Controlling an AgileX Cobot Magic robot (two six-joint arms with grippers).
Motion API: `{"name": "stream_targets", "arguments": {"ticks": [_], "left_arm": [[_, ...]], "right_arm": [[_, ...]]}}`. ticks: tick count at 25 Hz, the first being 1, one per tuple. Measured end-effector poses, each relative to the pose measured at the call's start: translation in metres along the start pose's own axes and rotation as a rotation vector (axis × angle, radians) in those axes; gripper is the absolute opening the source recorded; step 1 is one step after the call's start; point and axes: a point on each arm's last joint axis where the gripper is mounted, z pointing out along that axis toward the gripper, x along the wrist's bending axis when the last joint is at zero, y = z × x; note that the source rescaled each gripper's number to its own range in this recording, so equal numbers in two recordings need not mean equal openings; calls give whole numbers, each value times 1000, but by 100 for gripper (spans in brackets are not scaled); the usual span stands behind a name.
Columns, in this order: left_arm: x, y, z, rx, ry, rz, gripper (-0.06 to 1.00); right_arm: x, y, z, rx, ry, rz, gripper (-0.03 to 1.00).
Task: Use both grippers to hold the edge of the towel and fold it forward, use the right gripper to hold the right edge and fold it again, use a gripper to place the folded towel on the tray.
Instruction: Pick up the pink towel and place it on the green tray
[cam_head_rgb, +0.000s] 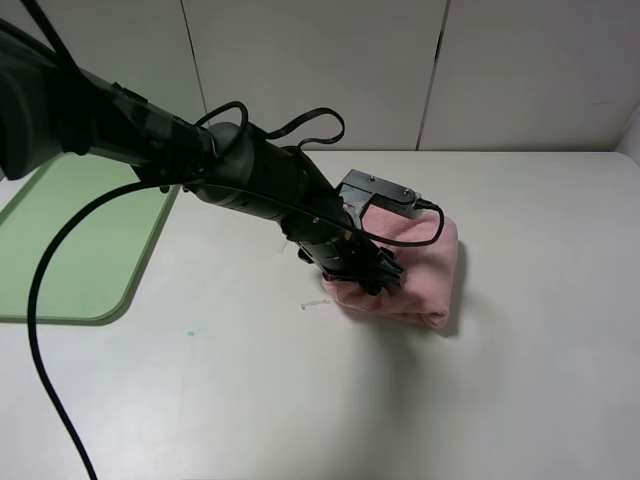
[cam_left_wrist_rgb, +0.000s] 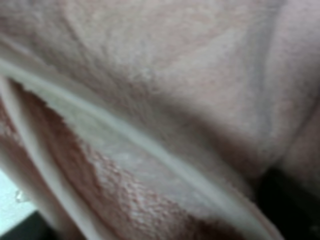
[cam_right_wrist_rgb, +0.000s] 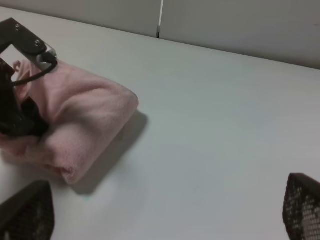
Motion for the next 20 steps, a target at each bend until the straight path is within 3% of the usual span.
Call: {"name": "stream_targets", "arguments": {"ticks": [11,20], "left_arm": [[-1,-1,0,5,1,0,14],[-1,-1,0,5,1,1,13]], "right_arm": [[0,0,0,0,0,0,100],[0,0,0,0,0,1,100]]}}
